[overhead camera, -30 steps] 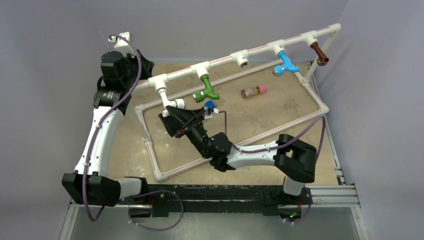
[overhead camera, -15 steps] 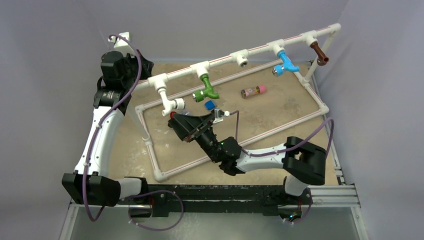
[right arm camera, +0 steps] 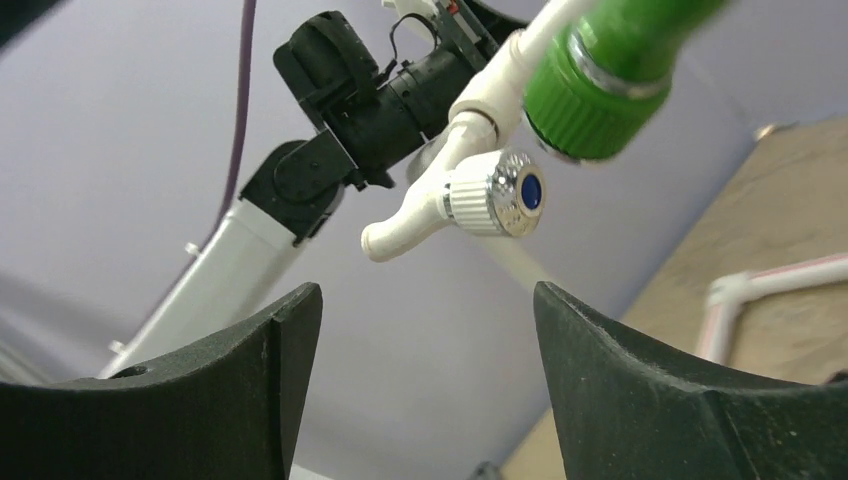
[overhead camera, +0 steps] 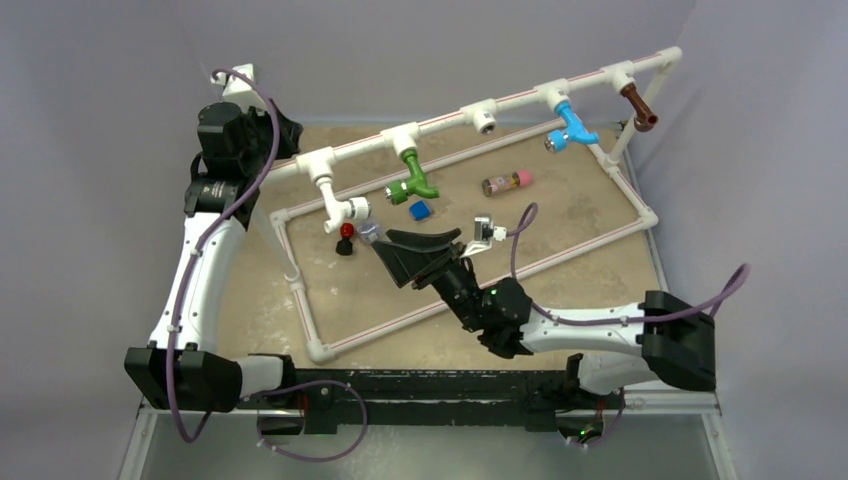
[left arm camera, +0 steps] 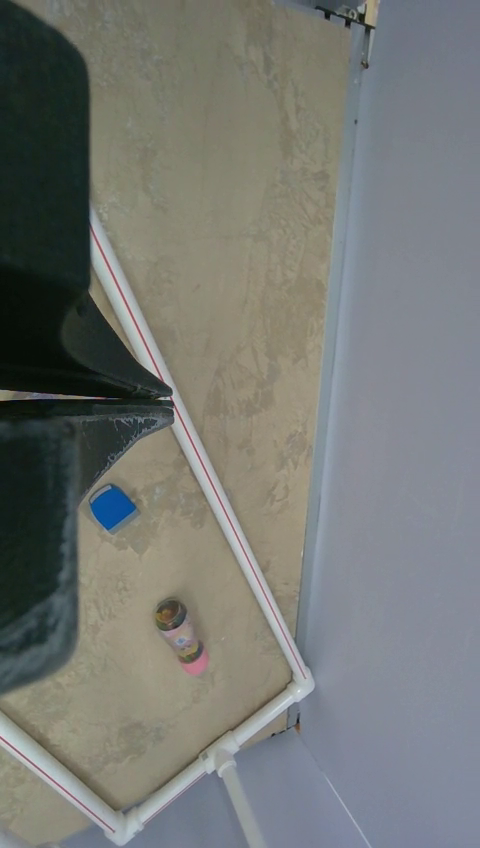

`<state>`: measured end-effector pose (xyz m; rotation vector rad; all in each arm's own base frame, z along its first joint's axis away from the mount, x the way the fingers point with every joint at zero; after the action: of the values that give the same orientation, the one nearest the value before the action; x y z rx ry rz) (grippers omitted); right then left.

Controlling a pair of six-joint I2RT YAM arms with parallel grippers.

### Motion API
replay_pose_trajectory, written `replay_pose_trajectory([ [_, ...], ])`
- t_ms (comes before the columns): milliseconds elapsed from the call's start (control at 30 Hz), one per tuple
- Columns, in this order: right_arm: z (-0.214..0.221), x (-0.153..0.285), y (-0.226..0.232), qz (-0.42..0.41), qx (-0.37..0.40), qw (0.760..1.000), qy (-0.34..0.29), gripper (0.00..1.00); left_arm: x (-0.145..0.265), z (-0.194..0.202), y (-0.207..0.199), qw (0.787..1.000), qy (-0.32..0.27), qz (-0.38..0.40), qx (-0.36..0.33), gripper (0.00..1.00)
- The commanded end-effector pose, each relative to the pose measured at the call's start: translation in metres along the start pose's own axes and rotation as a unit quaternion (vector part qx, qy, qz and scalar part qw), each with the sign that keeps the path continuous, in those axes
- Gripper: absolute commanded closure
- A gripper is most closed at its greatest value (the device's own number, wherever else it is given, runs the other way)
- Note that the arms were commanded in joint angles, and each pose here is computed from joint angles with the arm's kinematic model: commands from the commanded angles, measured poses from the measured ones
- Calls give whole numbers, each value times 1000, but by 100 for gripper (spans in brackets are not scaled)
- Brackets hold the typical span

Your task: Install the water faucets

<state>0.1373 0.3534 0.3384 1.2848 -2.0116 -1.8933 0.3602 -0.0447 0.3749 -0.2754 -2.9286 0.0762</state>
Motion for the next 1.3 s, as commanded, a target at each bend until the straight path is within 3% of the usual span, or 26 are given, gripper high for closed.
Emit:
replay_pose_trajectory([
  [0,-18,3,11,-16,225,974,15,22,2,-6,3,1000,-14,2,3,100],
  [133,-32,2,25,-31,370,928,34,21,2,-6,5,1000,-14,1,6,100],
  [267,-28,0,40,-83,499,857,100,20,2,-5,6,1000,-12,4,9,100],
  [333,-29,-1,47,-101,535,832,105,21,1,-5,5,1000,-12,6,9,100],
  [433,-29,1,60,-133,608,777,97,21,2,-4,5,1000,-12,7,10,100],
  [533,-30,-3,69,-152,680,713,77,20,2,-4,5,1000,-11,10,11,100],
  [733,-21,-22,67,-140,818,555,55,19,2,-4,4,1000,-11,13,12,100],
  [833,-20,-32,64,-116,857,501,35,19,2,-4,3,1000,-10,17,12,100],
  [900,-18,-39,62,-107,869,483,33,19,2,-4,3,1000,-10,18,12,100],
  [1267,11,-82,36,-81,879,467,60,20,2,-3,0,999,-10,28,16,100],
])
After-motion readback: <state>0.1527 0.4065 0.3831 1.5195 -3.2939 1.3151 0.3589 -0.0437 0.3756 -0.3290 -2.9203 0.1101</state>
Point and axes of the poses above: each gripper's point midway between its finger pads, its own x axis back along the fingers, its own y axis along the line the jaws close on, z = x × y, the point moved 5 cm from there along x, back along the fingers, and after that the axes turned 14 degrees about -x, right-handed, at the moved point
